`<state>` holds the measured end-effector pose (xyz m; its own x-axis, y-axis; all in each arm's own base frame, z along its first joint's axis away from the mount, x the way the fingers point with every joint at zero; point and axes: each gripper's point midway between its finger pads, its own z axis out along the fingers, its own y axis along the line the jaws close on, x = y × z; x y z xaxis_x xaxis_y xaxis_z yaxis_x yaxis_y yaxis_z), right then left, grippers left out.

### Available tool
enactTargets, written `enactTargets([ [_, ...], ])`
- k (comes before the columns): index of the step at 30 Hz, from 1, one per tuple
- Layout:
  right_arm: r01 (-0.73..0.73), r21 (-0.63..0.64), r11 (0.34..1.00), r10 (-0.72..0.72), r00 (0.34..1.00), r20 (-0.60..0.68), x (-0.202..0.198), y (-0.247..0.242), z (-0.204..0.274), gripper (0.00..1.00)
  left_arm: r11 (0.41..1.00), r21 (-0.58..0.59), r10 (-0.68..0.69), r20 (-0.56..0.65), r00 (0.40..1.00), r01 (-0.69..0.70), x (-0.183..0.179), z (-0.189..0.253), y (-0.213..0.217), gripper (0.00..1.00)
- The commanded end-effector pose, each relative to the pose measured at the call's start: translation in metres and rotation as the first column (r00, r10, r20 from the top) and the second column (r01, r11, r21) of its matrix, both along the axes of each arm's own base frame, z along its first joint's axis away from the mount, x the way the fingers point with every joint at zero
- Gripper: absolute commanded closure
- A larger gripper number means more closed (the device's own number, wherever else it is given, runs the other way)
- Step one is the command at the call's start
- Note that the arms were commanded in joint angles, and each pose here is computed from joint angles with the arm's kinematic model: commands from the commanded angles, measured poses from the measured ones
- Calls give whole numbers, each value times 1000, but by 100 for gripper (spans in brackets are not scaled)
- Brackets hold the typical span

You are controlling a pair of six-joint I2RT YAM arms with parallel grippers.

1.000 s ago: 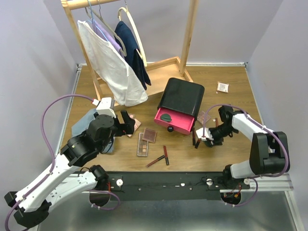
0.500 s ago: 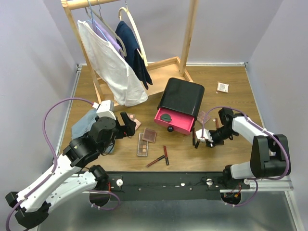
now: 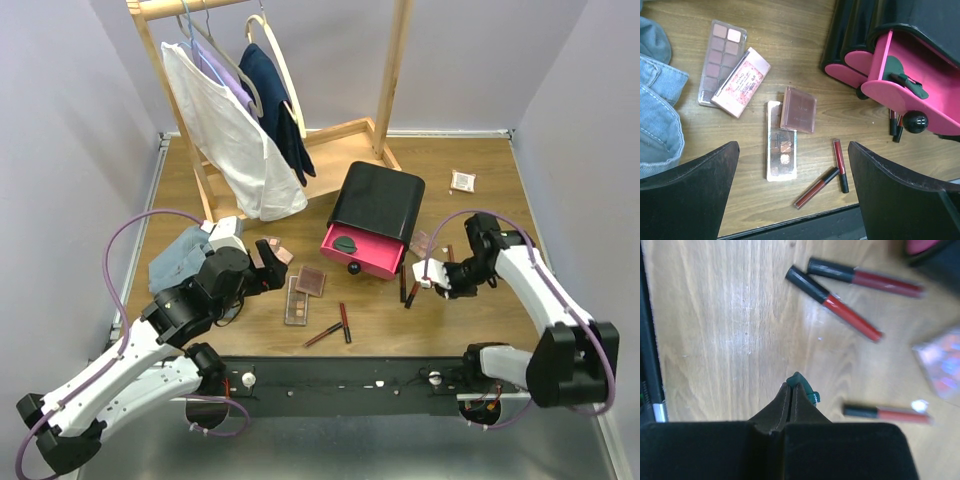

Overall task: Organize the makeup
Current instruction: Pick up the makeup tool from the center of the board, then place the makeup tool in the drawer.

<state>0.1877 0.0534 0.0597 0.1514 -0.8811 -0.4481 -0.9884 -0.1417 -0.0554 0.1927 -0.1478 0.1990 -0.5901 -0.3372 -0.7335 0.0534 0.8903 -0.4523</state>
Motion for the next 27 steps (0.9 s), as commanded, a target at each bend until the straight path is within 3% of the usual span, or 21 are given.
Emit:
enactTargets([
  [1, -48, 116, 992, 37, 995, 94, -10, 20, 53, 99, 999, -31, 16, 7, 1000, -15, -1, 4, 3, 1],
  [14, -314, 317, 895, 200, 917, 344, -11, 81, 156, 99, 999, -41, 16, -28, 999, -17, -3, -11, -1, 1],
  [27, -433, 406, 805, 269, 876, 401, 0, 165, 213, 100, 997, -72, 28, -38, 999, -31, -6, -11, 0, 1],
])
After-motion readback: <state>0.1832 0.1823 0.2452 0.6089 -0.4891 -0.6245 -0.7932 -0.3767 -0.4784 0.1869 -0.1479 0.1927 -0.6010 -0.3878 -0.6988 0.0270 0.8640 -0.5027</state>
